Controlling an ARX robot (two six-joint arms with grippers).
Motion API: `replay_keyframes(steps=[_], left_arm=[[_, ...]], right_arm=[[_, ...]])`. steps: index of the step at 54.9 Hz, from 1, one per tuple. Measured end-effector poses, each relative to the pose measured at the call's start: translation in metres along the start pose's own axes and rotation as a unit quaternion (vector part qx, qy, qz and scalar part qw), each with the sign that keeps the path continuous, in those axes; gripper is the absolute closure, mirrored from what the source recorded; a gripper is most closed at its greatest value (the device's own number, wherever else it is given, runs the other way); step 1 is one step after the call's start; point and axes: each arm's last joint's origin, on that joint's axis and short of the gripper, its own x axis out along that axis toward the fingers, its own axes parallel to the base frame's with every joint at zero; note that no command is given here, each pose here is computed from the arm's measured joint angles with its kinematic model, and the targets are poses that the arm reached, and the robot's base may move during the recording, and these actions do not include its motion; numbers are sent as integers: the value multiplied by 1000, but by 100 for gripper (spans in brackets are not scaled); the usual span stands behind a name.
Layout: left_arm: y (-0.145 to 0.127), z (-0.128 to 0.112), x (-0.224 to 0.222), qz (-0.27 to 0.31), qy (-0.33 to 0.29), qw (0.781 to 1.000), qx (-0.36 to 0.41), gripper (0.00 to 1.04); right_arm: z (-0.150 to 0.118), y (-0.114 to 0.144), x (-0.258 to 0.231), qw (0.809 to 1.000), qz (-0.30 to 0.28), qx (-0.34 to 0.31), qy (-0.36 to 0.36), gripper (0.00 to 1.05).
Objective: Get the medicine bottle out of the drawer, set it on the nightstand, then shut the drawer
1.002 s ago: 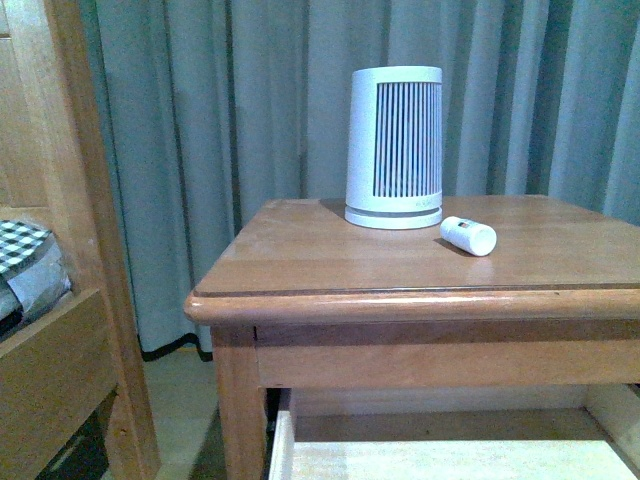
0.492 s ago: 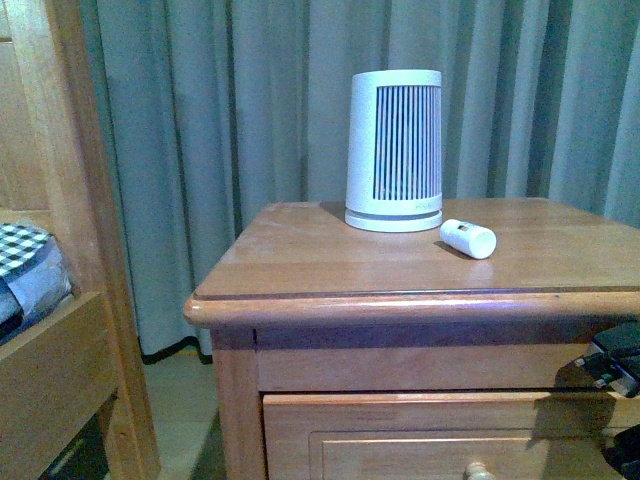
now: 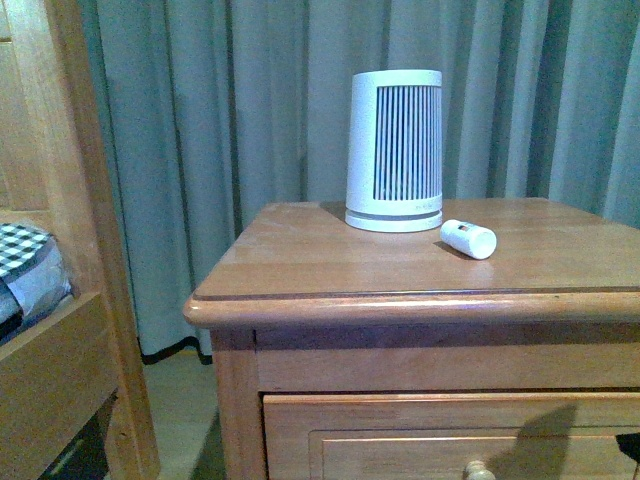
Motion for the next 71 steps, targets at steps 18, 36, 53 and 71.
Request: replay_keyframes(steps=[18,36,53,71], left_arm=[[0,0,0,0,0,1000,0,7],[0,0,0,0,0,1000,0,7],[0,0,0,-1,0,1000,0,7],[0,0,0,-1,0,1000,0,7]], right_arm=[[109,18,-154,961,20,56,-270,62],[52,51,-225,950,-113,18,-292,59],[-69,41,-153,955,-127,1,-266,102],[-73,41,-152,954,-126,-1,-272,102]])
